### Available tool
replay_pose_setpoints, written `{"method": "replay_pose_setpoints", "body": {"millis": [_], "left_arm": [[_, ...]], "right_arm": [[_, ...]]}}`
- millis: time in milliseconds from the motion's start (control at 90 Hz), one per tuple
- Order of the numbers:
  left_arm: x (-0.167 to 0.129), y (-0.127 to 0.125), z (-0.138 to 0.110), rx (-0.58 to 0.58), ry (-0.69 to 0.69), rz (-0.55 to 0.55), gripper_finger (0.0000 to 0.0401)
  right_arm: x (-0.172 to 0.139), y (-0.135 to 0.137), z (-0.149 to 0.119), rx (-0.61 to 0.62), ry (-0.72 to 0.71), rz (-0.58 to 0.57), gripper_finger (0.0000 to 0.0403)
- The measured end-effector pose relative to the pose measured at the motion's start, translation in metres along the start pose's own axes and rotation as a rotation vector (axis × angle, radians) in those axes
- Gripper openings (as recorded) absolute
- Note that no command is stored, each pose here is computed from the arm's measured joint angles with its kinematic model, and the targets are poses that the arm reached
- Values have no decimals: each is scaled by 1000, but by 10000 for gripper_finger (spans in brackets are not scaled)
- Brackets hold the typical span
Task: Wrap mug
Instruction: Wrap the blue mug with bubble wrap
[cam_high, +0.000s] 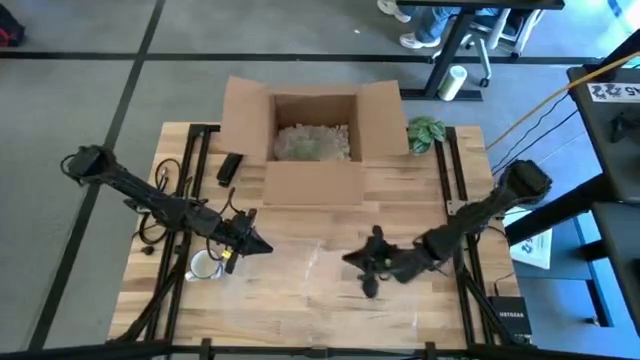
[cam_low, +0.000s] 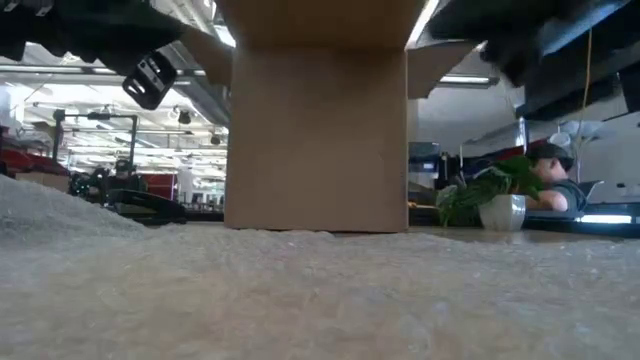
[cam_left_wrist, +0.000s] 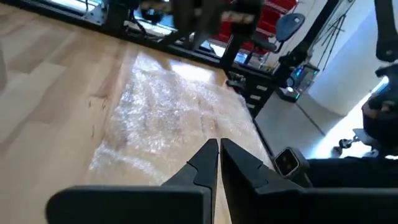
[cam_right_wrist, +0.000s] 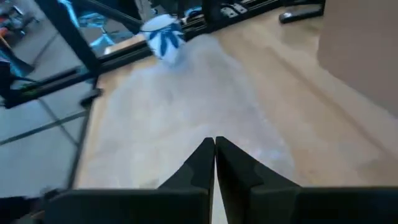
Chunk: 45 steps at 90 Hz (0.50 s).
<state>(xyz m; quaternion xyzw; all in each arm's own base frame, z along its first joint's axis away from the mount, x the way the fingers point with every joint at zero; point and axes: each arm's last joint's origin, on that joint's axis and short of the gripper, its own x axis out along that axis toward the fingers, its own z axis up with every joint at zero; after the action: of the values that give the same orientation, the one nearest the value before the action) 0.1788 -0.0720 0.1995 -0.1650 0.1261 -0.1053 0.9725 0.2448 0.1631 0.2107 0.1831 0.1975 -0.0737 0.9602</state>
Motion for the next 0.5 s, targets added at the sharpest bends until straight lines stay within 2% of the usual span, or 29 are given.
{"method": "replay_pose_setpoints", "body": {"millis": [189, 500], "left_arm": [[-20, 0, 10, -23, 155, 101, 0], [-56, -24, 63, 70, 451, 255, 0]], "right_arm": [[-22, 6, -15, 36, 8, -64, 0], [-25, 0, -24, 80, 53, -131, 0]]}}
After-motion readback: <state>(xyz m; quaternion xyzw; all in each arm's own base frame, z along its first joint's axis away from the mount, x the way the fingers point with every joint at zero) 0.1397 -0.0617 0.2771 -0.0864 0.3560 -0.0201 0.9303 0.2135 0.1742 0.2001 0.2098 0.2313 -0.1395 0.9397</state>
